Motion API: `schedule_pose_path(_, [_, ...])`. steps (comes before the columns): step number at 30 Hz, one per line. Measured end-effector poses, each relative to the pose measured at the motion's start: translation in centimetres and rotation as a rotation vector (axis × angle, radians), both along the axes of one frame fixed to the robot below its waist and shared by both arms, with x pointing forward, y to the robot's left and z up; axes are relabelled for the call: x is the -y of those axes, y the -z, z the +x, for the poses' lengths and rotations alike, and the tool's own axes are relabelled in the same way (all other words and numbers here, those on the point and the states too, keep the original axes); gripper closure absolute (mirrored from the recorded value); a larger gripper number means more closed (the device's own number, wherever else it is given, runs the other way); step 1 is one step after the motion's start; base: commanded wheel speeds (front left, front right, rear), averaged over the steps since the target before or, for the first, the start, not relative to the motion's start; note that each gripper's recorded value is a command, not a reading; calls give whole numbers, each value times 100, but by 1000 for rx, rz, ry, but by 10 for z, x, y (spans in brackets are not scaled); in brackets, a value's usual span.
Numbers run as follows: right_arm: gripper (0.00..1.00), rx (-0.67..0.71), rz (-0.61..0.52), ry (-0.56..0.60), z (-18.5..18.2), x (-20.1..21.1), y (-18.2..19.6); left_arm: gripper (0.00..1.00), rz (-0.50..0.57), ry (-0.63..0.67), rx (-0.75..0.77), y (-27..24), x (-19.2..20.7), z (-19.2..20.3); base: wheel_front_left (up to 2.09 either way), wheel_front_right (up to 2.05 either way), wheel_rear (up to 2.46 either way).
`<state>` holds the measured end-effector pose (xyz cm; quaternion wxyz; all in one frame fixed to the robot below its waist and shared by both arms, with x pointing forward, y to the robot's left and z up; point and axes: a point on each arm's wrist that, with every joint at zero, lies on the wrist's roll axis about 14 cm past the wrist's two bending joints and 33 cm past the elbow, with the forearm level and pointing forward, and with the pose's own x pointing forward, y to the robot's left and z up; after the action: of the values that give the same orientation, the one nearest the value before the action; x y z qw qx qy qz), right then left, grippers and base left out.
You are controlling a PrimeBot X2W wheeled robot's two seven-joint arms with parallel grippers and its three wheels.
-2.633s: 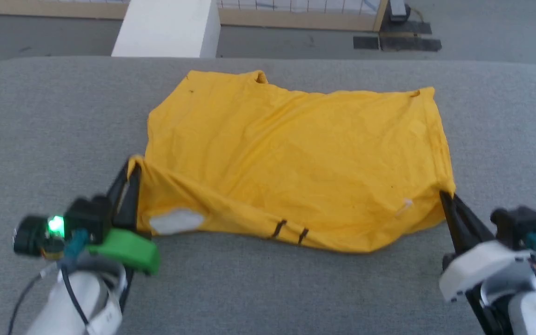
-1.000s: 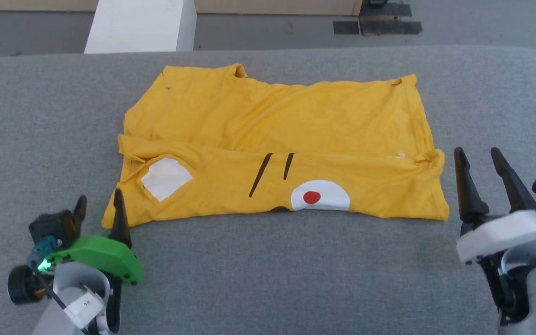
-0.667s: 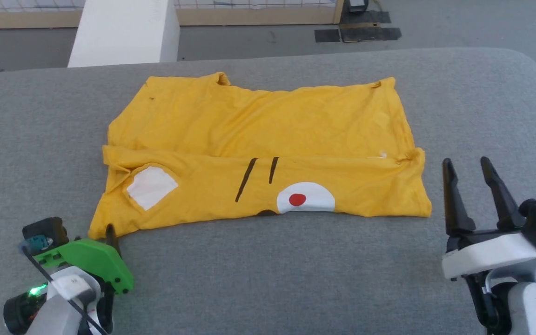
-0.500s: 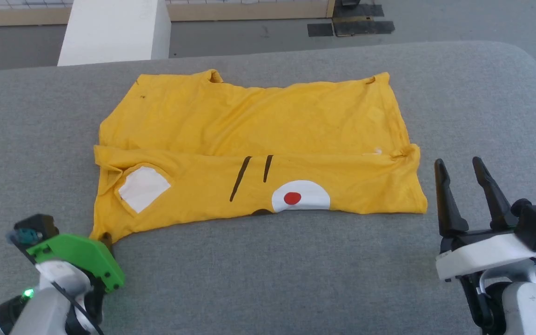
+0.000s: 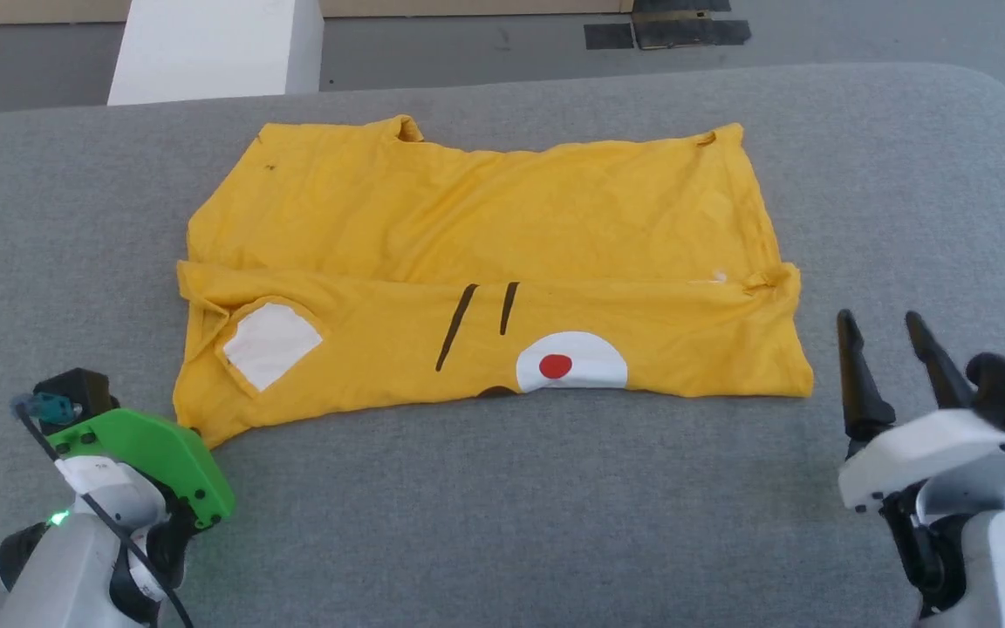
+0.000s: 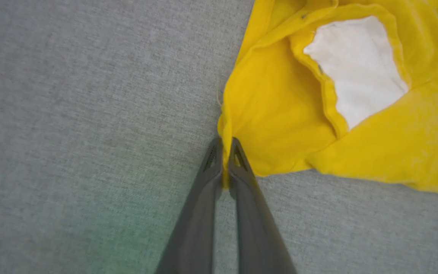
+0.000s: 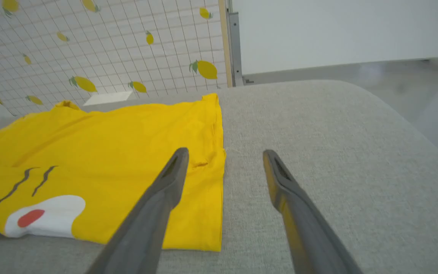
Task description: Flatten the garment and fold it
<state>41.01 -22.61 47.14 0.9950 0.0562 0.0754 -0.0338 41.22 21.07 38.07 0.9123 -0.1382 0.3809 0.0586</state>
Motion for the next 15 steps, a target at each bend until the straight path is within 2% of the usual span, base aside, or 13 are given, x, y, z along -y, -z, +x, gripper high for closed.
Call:
schedule_pose_path(3, [0, -133, 65, -8, 6, -3, 22, 100, 1, 7, 12, -1, 1, -1, 0, 0, 0])
schedule_pose_path(6, [0, -336, 94, -39, 8, -11, 52, 100, 1, 9, 23, -1, 1, -1, 0, 0, 0])
schedule_pose_path(12, [0, -659, 83, -70, 1, -15, 89, 100, -5, 10, 36, 0, 4, -1, 0, 0, 0])
schedule_pose_path(13, [0, -776, 79, -96, -3, -21, 98, 100, -5, 12, 43, 1, 3, 1, 0, 0, 0])
schedule_pose_path(14, [5, -798, 75, -102, -3, -21, 99, 100, -5, 12, 47, 1, 3, 1, 0, 0, 0])
schedule_pose_path(15, [45, -823, 73, -110, -4, -23, 100, 100, -4, 11, 49, 2, 2, 1, 0, 0, 0])
